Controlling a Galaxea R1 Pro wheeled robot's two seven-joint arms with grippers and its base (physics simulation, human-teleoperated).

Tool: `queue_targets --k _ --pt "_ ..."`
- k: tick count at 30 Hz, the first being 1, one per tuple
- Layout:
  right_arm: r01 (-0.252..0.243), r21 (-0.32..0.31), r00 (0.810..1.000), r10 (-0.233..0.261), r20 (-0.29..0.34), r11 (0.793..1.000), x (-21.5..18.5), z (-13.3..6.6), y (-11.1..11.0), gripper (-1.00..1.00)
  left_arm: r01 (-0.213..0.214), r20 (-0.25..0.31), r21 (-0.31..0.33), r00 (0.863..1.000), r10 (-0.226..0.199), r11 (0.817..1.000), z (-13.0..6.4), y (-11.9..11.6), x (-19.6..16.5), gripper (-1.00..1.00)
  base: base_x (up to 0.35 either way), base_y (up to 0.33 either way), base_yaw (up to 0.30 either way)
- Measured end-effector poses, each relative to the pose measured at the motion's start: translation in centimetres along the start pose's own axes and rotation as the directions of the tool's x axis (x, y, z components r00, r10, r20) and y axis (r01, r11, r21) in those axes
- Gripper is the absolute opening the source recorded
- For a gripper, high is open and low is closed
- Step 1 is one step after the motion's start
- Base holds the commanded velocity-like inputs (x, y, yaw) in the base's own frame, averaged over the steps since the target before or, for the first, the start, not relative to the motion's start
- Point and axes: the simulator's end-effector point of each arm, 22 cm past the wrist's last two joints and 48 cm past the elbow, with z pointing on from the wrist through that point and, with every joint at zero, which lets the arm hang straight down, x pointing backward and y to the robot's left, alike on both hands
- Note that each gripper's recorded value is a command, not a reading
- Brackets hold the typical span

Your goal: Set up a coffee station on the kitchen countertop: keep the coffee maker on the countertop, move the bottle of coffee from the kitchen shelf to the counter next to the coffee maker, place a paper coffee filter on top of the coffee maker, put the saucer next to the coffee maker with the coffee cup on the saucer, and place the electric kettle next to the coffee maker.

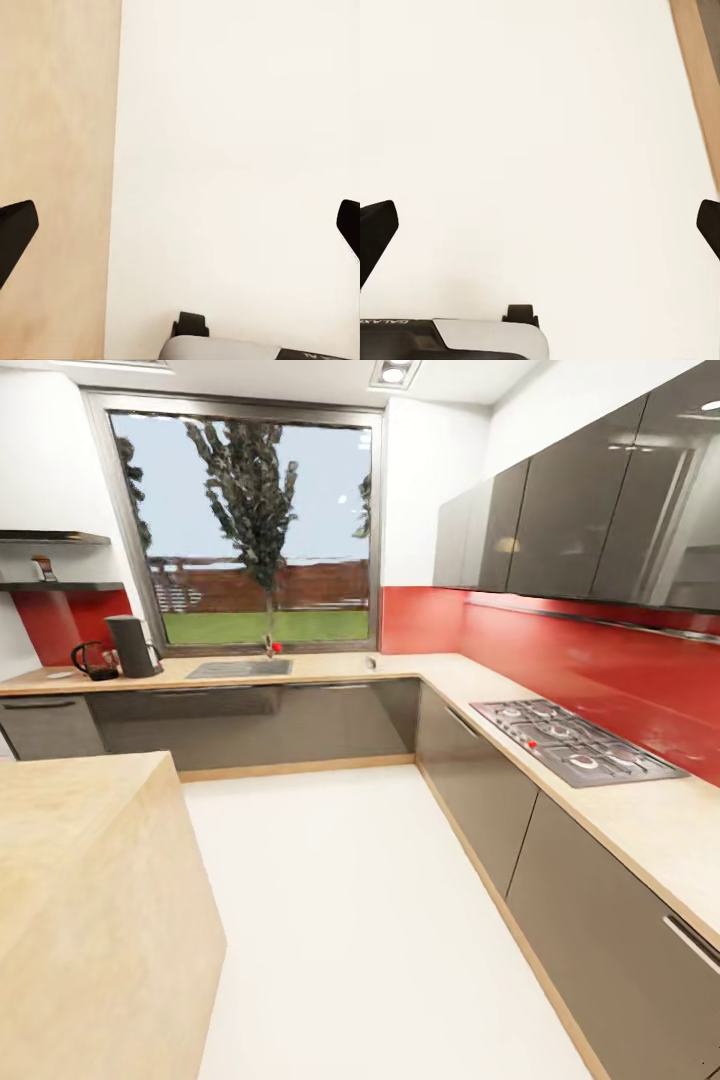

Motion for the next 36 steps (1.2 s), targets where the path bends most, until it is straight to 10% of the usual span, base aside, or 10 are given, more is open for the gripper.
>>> queue_targets --k 36 --pt "0.010 0.002 1.000 -0.010 0.012 1.000 -0.21 -0.01 -0.38 1.00 0.002 0.002 -0.018 1.000 -0.002 1.000 0.02 0.94 -0.14 1.00 0.337 0.000 0.000"
